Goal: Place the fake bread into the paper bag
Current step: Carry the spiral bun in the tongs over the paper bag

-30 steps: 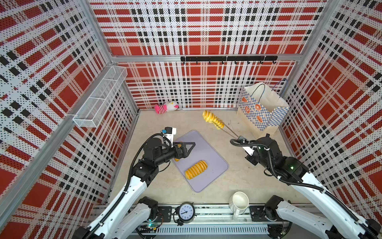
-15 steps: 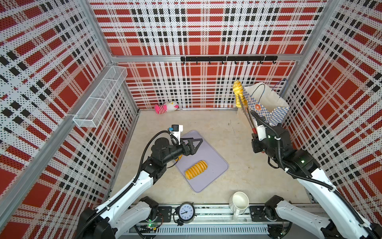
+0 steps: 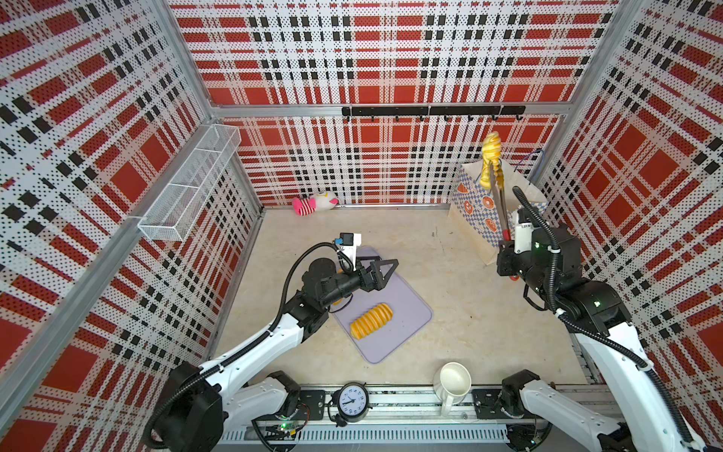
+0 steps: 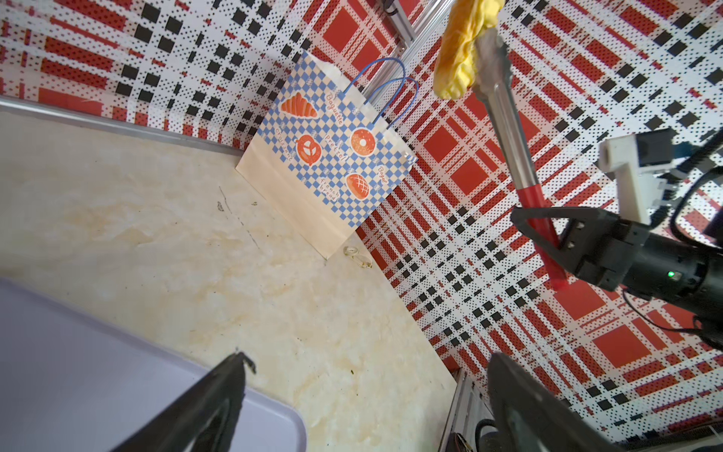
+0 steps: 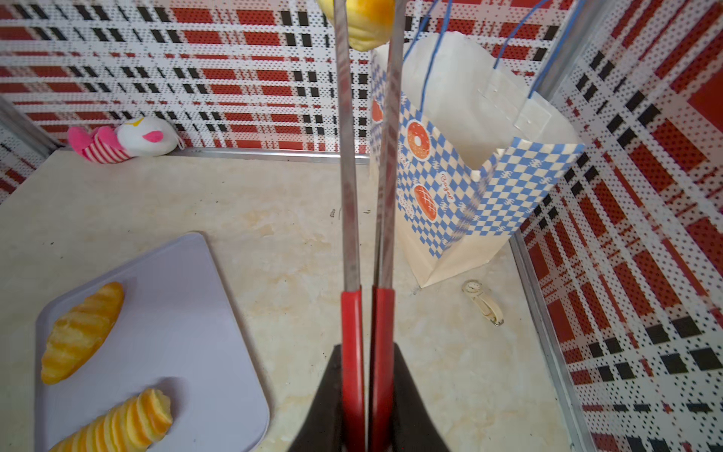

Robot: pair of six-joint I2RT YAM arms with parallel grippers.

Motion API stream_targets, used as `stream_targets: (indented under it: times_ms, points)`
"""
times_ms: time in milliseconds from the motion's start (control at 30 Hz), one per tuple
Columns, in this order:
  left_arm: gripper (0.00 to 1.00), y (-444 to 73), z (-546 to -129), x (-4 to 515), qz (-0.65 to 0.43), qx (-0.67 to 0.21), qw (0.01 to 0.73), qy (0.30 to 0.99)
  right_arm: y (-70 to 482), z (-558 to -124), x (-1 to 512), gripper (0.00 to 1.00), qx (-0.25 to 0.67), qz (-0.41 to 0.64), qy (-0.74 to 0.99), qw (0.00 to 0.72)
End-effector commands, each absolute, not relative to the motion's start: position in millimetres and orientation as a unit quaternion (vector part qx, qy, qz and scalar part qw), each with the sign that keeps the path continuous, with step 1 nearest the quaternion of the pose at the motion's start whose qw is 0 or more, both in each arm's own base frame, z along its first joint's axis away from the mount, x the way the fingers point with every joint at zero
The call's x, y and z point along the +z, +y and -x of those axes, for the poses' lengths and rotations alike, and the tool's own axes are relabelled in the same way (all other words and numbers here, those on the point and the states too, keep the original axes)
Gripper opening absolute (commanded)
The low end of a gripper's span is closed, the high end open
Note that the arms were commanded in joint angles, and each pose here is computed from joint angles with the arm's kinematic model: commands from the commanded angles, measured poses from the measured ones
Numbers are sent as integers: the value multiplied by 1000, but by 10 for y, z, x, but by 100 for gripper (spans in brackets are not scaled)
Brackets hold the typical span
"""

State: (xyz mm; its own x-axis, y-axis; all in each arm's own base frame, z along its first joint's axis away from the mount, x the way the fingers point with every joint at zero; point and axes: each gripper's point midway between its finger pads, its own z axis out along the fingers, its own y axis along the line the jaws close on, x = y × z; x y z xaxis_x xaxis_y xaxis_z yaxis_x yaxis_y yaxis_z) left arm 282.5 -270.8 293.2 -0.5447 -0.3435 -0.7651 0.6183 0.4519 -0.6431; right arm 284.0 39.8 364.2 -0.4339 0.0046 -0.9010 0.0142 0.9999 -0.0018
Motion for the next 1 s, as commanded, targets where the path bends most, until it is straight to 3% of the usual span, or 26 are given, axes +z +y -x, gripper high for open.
stream_targets:
  times_ms: [0, 233, 500, 767, 967]
  points:
    - [98, -2755, -2839, 3156, -111, -522, 496, 685, 189, -2919, 3898, 13, 4, -58, 811, 582]
    - [98, -2789, -2873, 3112, -120, -516, 500, 685, -143, -3179, 3672, 12, 39, -97, 815, 570]
    - [98, -2899, -2925, 3023, -132, -522, 485, 689, -116, -3672, 3222, 12, 64, -75, 840, 534]
    - [98, -2913, -2954, 2969, -132, -521, 483, 691, -246, -3893, 2929, 12, 38, -102, 857, 503]
    - [98, -2926, -3005, 2947, -133, -522, 479, 693, -322, -3837, 2847, 24, 16, -111, 860, 498]
